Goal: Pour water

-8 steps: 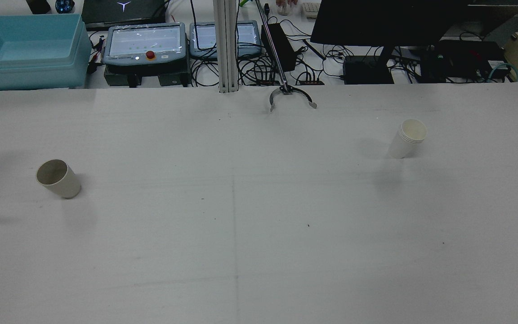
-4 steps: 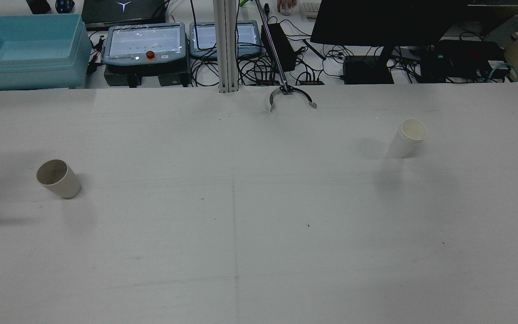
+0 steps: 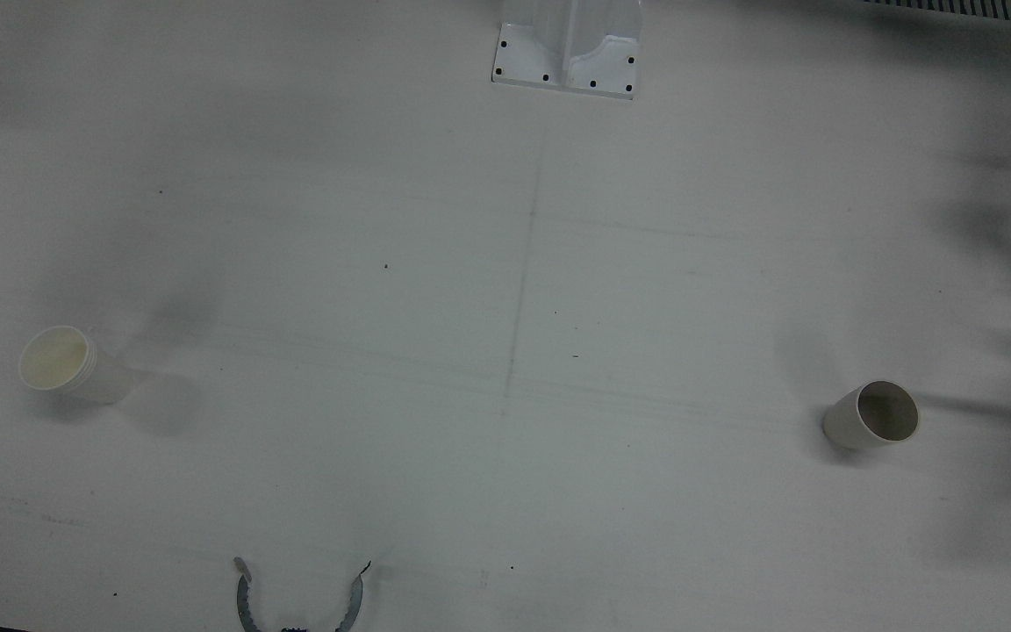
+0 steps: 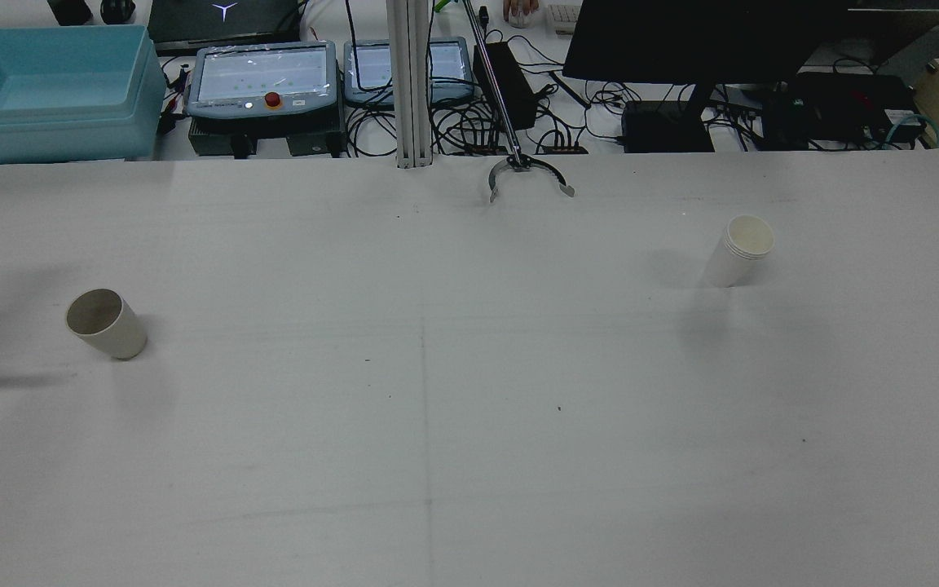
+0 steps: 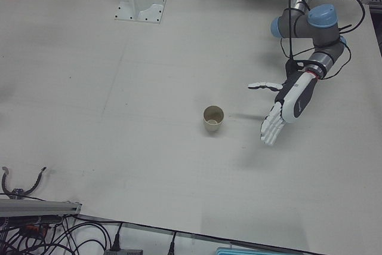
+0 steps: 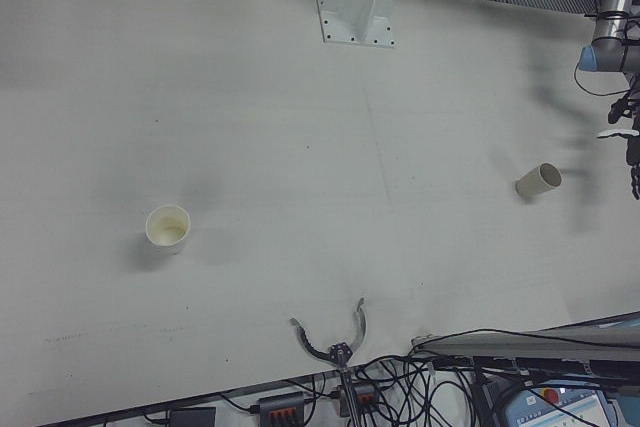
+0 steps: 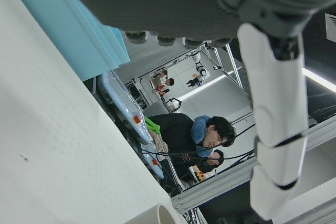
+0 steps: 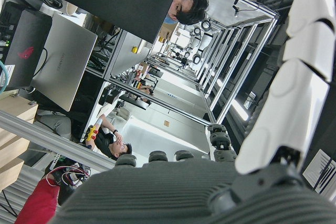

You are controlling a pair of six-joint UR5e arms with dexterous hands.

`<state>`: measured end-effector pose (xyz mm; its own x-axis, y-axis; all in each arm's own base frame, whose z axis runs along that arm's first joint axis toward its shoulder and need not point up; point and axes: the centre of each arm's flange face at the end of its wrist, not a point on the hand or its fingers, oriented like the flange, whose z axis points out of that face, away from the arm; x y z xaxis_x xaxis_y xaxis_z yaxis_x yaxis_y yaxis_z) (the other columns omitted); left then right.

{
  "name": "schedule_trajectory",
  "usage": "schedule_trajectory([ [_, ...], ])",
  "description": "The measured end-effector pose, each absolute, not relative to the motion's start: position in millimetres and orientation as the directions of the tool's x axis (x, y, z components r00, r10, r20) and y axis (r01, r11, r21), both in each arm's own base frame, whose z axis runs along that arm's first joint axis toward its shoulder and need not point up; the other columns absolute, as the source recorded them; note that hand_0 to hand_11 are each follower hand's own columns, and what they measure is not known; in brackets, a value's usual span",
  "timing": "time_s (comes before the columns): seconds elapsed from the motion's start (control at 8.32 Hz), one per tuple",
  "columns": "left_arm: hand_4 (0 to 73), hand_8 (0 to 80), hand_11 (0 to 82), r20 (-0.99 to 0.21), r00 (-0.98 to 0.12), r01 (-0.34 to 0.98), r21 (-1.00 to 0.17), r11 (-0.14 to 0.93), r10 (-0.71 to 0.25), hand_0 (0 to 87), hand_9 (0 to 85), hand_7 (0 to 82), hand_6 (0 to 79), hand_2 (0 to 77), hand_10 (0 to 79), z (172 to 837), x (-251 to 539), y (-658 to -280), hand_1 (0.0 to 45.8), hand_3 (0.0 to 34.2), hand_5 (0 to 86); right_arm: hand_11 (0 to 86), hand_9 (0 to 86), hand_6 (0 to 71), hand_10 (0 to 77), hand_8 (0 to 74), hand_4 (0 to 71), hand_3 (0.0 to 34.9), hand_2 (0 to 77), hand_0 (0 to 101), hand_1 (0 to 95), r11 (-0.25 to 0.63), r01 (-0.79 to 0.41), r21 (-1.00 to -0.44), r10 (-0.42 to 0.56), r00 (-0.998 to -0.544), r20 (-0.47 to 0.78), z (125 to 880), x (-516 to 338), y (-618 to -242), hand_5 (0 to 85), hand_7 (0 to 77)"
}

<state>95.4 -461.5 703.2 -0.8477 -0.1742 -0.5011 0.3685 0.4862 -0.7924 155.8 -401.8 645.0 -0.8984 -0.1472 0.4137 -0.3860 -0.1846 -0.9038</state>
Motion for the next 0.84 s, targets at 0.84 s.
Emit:
schedule_trajectory([
  [0.84, 1.1, 0.0, 1.1, -0.529, -0.819, 0.344, -0.761, 0.550, -0.220, 51.8, 1.1, 0.5, 0.0, 17.5, 0.0, 698, 159, -475, 23.5, 4.5, 0.5, 0.5, 0.5, 0.5, 0.0, 0.5, 0.5, 5.3, 11.4, 47, 15.8, -0.201, -0.408, -0.891, -0.131, -0.890, 0.437, 654, 153, -405, 0.5, 1.1],
])
